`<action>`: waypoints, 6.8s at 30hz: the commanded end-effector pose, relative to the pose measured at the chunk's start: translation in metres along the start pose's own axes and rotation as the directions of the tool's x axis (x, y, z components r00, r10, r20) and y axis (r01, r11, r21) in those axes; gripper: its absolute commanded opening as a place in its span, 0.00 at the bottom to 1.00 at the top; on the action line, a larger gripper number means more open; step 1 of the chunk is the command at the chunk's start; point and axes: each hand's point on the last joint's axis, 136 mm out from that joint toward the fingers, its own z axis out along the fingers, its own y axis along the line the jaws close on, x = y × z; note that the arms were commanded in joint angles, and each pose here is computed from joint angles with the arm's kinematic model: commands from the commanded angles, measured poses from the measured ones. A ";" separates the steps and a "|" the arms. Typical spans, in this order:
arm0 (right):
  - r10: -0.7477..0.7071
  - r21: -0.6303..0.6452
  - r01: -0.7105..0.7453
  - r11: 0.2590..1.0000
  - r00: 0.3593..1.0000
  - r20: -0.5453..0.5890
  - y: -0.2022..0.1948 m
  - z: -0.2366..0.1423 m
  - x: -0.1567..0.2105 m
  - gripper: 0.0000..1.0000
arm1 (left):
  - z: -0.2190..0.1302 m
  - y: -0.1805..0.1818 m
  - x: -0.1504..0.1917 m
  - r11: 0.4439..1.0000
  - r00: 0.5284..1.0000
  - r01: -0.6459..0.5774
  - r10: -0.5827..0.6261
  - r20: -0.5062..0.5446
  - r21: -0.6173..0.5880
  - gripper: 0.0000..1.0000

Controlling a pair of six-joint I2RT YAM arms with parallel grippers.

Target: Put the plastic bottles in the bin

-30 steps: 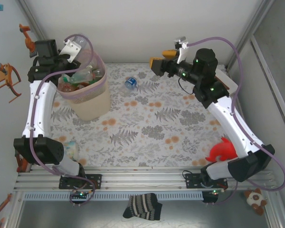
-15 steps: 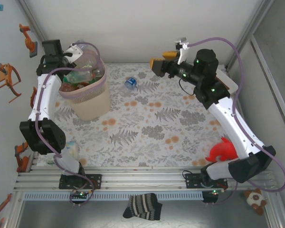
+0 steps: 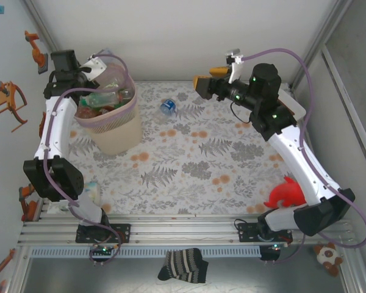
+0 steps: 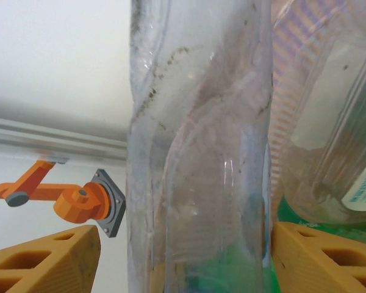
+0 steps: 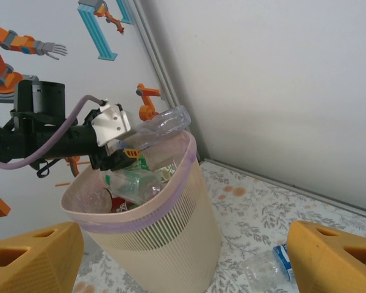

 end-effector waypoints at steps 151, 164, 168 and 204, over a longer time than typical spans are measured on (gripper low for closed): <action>0.054 0.102 -0.048 0.994 0.997 -0.054 -0.022 -0.001 0.026 0.83 | -0.098 -0.031 -0.082 0.596 0.693 0.642 -0.720 -0.034 0.482 0.40; 0.052 0.209 -0.033 0.977 0.995 -0.084 -0.042 -0.009 0.032 0.83 | -0.095 -0.112 -0.179 0.592 0.684 0.626 -0.729 0.005 0.507 0.51; 0.044 0.241 -0.024 0.970 0.996 -0.075 -0.045 -0.022 0.030 0.83 | -0.079 -0.143 -0.203 0.645 0.731 0.592 -0.682 0.015 0.484 0.54; 0.044 0.386 -0.007 0.922 0.995 -0.085 -0.058 -0.074 0.041 0.84 | 0.147 -0.297 -0.150 0.800 0.852 0.510 -0.420 -0.312 0.315 0.87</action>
